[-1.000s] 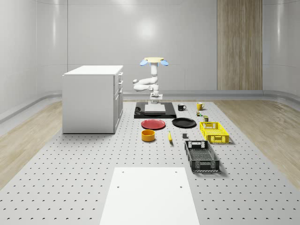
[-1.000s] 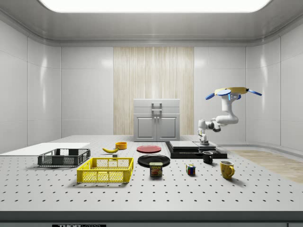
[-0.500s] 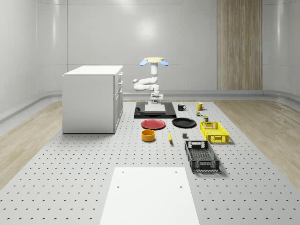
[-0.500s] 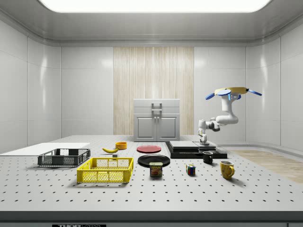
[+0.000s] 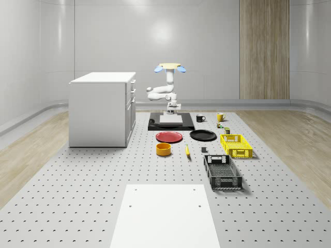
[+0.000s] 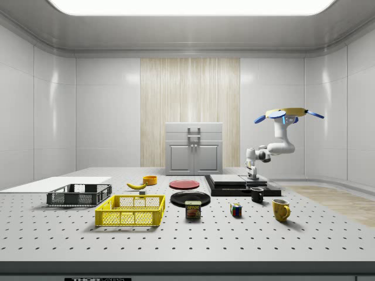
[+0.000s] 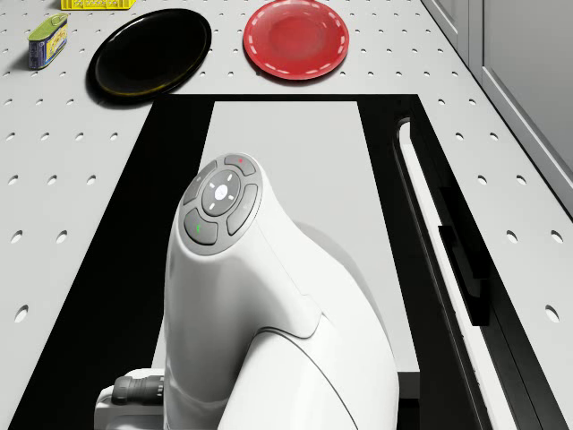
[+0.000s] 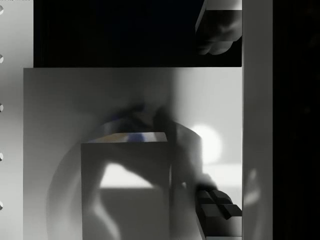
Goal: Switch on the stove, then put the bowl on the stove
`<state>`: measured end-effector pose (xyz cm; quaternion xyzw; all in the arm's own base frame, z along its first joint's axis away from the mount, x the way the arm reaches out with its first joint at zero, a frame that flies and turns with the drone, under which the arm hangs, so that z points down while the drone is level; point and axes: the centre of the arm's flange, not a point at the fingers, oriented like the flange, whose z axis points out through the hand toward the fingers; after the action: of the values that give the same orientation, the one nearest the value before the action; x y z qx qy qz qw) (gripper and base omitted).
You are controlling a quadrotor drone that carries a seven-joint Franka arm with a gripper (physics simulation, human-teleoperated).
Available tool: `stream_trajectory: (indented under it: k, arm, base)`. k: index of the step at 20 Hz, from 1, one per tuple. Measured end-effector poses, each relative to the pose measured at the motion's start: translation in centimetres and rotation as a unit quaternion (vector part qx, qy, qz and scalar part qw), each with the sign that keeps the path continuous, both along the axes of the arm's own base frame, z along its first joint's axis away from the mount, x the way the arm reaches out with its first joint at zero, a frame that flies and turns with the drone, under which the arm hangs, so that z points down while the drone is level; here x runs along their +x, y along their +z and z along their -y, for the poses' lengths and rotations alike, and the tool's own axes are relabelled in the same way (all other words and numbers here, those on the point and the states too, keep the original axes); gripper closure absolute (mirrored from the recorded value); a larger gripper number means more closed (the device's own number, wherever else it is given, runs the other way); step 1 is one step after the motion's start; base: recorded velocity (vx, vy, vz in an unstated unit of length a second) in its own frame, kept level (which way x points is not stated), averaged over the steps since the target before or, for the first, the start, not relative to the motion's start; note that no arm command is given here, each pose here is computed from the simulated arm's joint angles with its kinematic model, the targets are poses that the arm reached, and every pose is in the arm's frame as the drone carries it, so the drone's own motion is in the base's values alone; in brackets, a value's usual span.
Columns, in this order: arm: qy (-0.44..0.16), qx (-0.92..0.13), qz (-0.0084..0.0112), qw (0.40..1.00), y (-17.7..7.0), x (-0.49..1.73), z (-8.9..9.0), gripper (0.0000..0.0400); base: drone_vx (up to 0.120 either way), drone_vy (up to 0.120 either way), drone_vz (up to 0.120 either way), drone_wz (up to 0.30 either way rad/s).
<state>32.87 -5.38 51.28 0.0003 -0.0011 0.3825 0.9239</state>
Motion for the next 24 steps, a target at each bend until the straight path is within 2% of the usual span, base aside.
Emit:
stream_trajectory:
  k: [13, 18, 24]
  arm:
    - [0.000, 0.000, 0.0000, 1.000, 0.0, 0.00, -0.1, 0.0000]
    - [0.000, 0.000, 0.0000, 1.000, 0.0, 0.00, -1.8, 0.0000]
    - [0.000, 0.000, 0.0000, 1.000, 0.0, 0.00, -4.7, 0.0000]
  base:
    - [0.111, -0.022, 0.000, 0.000]
    - [0.120, 0.000, 0.000, 0.000]
    - [0.120, 0.000, 0.000, 0.000]
